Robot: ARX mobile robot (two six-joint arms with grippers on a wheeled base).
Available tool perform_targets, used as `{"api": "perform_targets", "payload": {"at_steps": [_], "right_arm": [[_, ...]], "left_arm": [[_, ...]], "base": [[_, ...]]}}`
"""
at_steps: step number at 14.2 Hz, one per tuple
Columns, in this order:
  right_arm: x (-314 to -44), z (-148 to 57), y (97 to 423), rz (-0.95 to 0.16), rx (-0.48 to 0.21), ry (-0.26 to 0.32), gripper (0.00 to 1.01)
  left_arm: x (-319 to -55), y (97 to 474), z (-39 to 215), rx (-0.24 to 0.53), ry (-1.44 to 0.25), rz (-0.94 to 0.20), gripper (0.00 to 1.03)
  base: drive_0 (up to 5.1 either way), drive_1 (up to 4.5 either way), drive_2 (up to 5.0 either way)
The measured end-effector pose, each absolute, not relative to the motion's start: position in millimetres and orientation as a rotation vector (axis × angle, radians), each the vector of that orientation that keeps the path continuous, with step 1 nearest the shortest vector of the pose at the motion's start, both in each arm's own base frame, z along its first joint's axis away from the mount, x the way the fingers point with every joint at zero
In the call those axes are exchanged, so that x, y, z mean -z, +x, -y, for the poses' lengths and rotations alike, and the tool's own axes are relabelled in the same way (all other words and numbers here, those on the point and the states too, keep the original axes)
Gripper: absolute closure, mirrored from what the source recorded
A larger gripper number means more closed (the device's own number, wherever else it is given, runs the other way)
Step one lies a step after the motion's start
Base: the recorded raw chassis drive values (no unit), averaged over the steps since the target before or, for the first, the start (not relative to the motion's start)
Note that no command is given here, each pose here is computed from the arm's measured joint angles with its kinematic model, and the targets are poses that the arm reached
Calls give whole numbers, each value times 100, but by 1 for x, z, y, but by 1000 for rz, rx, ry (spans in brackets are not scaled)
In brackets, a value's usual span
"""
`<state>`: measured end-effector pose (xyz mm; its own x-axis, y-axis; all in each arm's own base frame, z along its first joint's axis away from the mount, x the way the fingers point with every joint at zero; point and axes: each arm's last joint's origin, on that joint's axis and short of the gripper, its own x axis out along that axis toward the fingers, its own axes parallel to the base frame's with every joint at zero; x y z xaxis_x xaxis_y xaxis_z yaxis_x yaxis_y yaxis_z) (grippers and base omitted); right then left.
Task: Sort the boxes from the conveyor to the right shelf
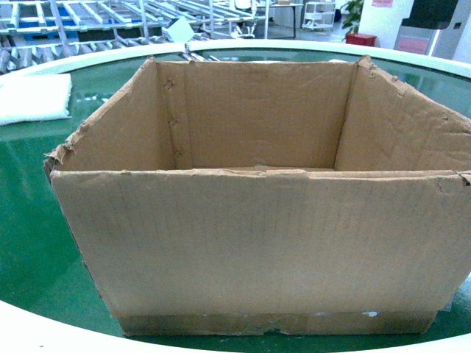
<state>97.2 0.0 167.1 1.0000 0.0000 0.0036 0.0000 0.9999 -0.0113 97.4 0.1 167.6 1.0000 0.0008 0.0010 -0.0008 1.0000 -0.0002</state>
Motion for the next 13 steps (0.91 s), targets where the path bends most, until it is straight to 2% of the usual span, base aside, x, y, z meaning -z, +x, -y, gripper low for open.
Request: {"api": "perform_targets", "payload": {"at_steps": [11, 13], "right_arm": [[-167, 0, 97, 4, 0, -11, 3], [-170, -2, 97, 31, 1, -19, 3]], "left_arm": [[-168, 97, 0, -1, 0, 1, 5], [-169, 98, 0, -13, 5, 13, 5]], "base": [[0, 0, 0], [0, 0, 0]]}}
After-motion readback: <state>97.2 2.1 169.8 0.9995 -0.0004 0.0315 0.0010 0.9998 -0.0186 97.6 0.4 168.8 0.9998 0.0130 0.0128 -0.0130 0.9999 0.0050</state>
